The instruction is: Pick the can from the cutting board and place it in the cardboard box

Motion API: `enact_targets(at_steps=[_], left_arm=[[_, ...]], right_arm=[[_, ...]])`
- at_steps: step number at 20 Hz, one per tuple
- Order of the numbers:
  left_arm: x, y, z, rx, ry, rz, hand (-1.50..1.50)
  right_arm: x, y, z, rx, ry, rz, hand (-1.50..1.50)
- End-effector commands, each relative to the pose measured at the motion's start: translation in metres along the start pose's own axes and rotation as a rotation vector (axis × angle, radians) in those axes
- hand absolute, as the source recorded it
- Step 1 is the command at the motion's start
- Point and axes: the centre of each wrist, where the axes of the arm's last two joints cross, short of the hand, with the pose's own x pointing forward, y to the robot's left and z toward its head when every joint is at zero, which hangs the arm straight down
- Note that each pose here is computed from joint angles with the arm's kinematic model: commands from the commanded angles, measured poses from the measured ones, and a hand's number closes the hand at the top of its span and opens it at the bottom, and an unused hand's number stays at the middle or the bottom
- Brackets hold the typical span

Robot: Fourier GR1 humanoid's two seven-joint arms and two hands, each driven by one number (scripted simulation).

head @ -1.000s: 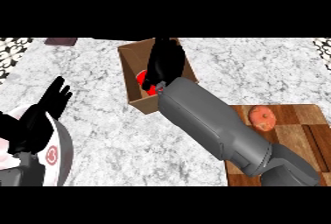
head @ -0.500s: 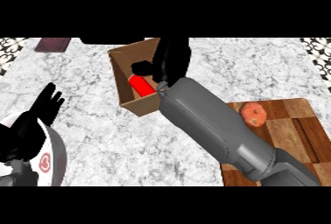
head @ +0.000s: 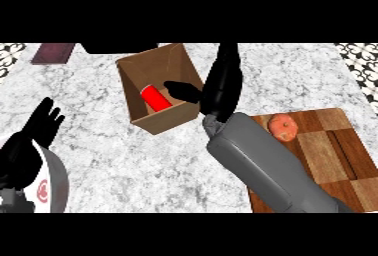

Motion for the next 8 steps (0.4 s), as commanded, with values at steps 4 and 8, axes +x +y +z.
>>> enact_targets(at_steps=[4,8], left_arm=[[0.002,-0.001,0.000,-0.003,0.006,-0.024,0.00],[-0.001,-0.007,-0.007,-0.010,-0.017,-0.012,0.00]], right_arm=[[-0.006,-0.049,0.027,-0.021,0.020,-0.034,-1.50],[-0.020,-0.081,0.023,0.003,0.029,-0.006,-1.50]])
